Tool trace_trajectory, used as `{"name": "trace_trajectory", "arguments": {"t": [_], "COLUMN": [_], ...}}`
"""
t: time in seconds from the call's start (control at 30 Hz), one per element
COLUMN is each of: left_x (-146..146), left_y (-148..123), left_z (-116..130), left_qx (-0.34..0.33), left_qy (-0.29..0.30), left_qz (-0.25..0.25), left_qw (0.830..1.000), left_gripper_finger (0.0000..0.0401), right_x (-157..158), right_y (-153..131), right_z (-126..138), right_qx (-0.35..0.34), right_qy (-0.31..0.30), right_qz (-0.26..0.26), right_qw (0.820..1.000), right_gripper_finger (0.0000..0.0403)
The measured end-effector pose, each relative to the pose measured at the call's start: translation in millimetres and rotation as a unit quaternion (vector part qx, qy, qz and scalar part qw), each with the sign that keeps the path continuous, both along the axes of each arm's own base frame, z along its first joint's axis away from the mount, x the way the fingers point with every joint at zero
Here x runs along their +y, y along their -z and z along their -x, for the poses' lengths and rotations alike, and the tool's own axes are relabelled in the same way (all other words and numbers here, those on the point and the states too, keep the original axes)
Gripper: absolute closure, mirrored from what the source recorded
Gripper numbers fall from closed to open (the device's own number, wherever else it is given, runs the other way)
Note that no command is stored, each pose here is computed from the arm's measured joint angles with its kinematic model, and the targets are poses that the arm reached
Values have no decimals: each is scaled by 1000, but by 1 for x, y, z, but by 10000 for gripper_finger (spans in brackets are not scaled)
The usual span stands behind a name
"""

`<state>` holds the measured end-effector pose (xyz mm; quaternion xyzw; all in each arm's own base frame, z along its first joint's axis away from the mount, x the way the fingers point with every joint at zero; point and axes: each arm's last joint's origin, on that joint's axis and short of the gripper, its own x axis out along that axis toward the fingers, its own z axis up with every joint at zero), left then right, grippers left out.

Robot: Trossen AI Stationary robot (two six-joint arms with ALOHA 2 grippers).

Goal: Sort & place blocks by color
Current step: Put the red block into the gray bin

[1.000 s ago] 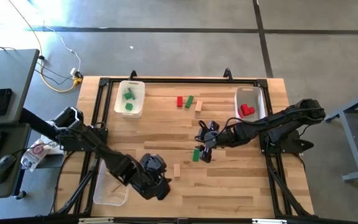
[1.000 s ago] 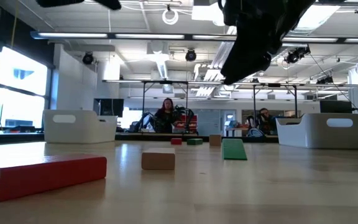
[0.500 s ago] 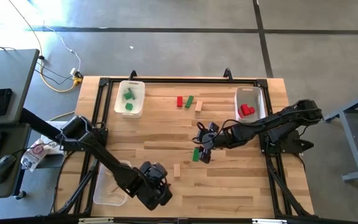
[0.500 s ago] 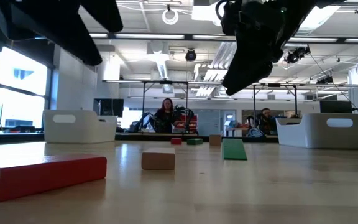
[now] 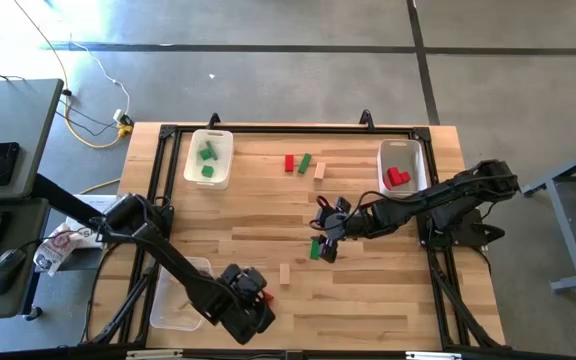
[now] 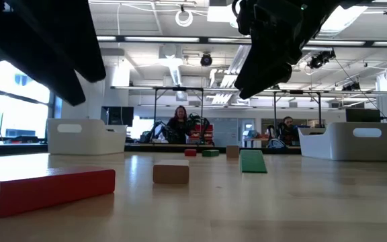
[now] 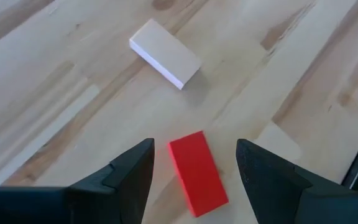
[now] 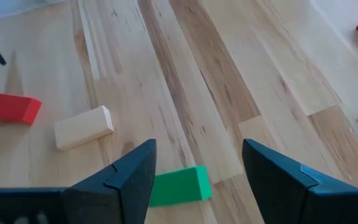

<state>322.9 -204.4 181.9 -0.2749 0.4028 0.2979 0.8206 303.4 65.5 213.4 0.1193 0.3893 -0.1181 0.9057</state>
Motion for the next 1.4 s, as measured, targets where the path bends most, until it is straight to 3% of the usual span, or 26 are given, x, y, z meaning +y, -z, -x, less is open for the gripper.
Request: {"name": "trace_trajectory", "arguments": {"t": [0.47,1.4], "left_x": [-6,-15], "left_y": [34,63], "left_z": [-7,-9], "left_qx": [27,52], "left_qy": [-6,16], "left_qz": [-12,-14], "left_qw": [1000,998], "left_gripper_finger": [188,188], "right_x": [0,1], "right_y": [-1,-2], "right_z": [-1,-2], "right_qx": [-7,-17], "right_qy": [0,10], "right_qz": [-2,-14], "right_qw": [1000,1000], "right_gripper_finger": [176,176]}}
